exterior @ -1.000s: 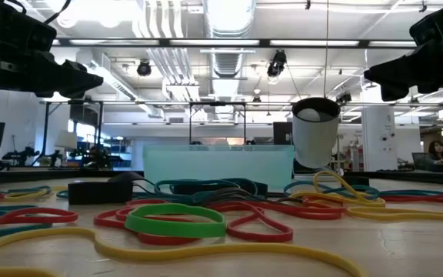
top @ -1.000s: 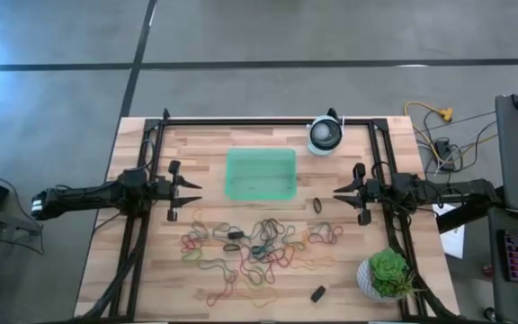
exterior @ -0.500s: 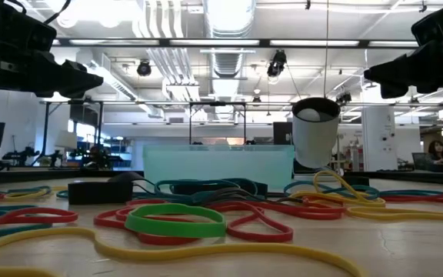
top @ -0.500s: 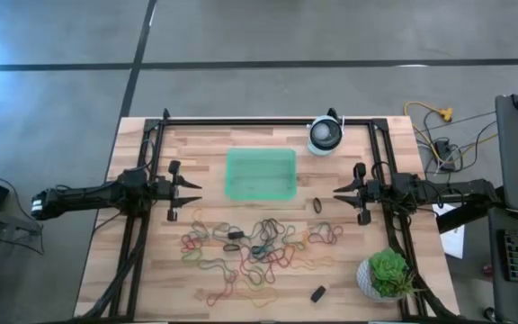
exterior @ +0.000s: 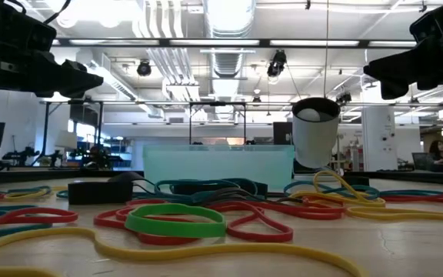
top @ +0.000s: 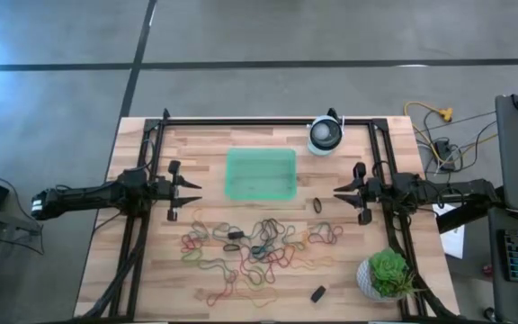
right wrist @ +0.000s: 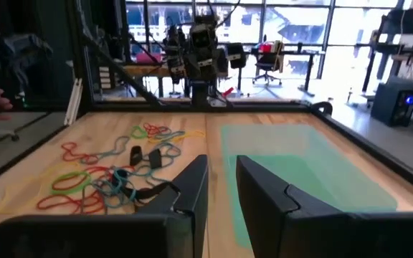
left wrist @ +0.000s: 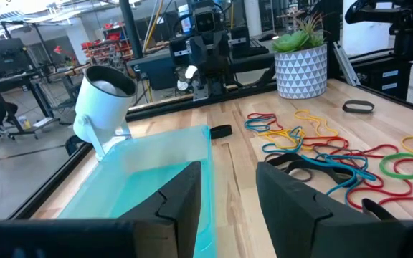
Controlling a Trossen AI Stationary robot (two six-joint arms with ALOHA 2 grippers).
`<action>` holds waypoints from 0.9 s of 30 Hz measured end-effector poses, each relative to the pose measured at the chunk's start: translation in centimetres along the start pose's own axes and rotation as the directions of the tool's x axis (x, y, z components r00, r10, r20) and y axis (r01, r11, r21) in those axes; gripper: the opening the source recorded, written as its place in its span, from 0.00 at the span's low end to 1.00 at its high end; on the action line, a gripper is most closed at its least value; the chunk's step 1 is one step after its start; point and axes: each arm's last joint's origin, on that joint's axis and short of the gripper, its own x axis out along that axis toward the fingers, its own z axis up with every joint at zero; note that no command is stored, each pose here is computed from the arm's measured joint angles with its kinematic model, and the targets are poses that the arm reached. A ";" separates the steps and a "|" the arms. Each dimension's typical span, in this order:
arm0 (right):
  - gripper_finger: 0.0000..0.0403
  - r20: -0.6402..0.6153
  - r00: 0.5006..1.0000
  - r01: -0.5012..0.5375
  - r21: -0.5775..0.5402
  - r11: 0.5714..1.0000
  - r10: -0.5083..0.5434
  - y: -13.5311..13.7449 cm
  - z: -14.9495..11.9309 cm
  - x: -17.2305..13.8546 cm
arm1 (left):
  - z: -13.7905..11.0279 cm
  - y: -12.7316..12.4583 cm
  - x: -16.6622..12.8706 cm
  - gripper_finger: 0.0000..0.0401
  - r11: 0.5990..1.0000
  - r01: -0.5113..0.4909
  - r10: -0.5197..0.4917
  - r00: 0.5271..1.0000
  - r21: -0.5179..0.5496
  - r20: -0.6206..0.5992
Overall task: Pick and place rubber bands into bin
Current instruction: Put the black rubber band into the green bin
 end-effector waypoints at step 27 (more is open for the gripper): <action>0.17 -0.018 1.000 -0.001 0.268 0.963 0.006 0.0 -0.2 0.1 | 2.9 0.7 -0.5 0.30 0.993 -0.116 0.102 0.952 0.031 0.288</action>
